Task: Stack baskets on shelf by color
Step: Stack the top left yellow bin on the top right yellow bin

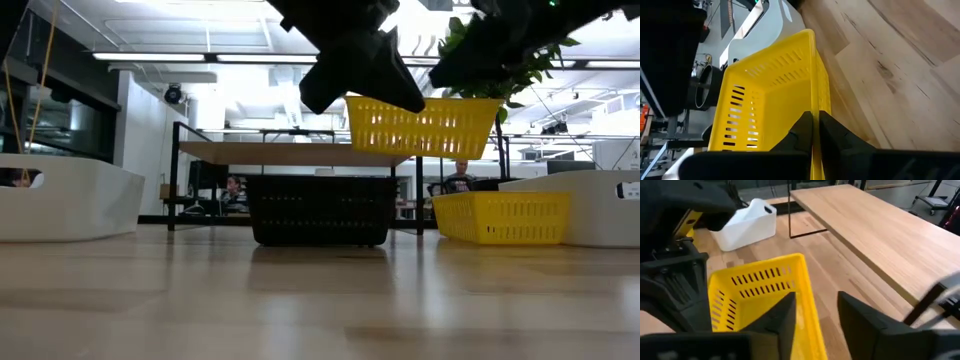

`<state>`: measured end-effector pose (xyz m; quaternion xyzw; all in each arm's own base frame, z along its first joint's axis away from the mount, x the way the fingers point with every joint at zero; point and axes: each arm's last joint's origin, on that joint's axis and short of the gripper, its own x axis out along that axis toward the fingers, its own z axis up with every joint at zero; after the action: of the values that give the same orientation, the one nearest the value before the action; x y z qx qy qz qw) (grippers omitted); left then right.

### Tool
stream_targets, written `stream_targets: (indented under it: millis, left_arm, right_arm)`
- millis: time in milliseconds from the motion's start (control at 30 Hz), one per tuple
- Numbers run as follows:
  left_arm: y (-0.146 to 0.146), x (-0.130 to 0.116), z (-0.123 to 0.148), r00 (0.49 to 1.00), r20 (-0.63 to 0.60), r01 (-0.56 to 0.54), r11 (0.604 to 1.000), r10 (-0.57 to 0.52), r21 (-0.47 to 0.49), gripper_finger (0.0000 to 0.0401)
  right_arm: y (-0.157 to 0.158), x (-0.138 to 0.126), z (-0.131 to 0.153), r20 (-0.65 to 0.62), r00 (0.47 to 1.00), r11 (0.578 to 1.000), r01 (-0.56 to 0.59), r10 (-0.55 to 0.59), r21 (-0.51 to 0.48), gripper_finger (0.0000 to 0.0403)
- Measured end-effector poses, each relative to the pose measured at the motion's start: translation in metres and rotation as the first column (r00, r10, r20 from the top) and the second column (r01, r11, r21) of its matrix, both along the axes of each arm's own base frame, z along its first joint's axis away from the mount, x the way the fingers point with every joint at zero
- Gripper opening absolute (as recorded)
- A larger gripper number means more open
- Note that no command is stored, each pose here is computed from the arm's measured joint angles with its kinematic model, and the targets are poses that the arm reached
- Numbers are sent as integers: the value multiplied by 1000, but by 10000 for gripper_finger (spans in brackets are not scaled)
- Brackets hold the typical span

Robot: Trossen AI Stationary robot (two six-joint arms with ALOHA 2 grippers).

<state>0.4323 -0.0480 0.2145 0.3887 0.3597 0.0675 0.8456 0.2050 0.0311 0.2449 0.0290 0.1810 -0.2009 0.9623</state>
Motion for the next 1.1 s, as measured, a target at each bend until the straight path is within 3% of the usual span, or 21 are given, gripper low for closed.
stream_targets:
  millis: [167,367,800,967,1100]
  left_arm:
    - [-1,0,0,1000,0,2,1000,-2,-1,0]
    - [-3,0,0,1000,0,6,1000,-6,0,0]
    - [-3,0,1,1000,7,2,1000,-2,4,0]
    - [-3,0,1,1000,8,0,1000,0,4,0]
    - [-3,0,1,1000,16,-10,1000,10,-6,3]
  right_arm:
    - [3,22,-5,-88,996,998,5,-10,-60,178]
    - [-8,34,-19,-168,980,991,84,-102,-107,184]
    - [-21,37,-27,-234,972,998,14,-1,54,180]
    - [-21,37,-27,-233,973,998,15,-2,55,142]
    - [-22,37,-27,-231,973,998,27,-15,49,69]
